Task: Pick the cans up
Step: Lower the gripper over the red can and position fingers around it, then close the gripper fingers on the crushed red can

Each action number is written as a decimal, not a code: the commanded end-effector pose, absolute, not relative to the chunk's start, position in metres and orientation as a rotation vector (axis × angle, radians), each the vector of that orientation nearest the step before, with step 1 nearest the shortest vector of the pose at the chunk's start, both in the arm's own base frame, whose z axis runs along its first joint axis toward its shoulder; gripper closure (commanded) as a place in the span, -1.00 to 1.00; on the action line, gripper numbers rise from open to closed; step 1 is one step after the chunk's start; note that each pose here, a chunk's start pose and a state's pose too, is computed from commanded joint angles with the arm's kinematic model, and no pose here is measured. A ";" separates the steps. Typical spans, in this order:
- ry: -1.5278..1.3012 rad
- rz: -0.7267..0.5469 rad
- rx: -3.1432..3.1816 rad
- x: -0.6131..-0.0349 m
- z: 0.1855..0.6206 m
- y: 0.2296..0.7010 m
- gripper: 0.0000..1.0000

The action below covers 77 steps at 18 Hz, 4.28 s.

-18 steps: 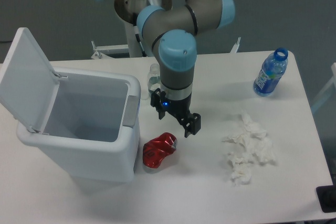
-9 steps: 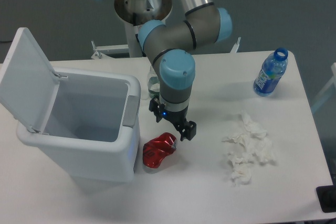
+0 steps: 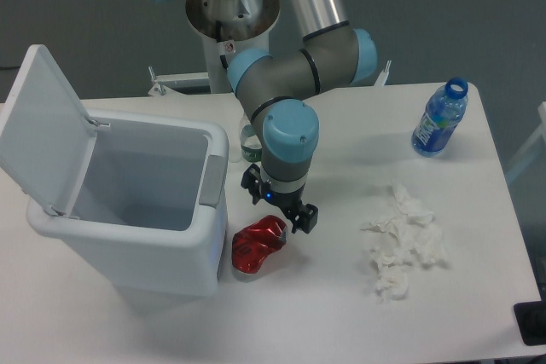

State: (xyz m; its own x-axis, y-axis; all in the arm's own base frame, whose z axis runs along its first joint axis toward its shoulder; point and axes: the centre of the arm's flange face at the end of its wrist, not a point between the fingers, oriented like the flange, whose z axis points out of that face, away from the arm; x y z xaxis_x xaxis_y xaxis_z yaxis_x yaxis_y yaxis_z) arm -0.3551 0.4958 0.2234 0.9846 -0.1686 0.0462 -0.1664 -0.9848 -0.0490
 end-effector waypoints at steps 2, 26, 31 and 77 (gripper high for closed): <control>0.244 -0.086 -3.090 -0.357 0.219 0.497 -1.00; 0.258 -0.106 -3.102 -0.358 0.205 0.504 -1.00; 0.275 -0.105 -3.100 -0.355 0.204 0.510 -1.00; 0.289 -0.085 -3.143 -0.357 0.190 0.512 -0.92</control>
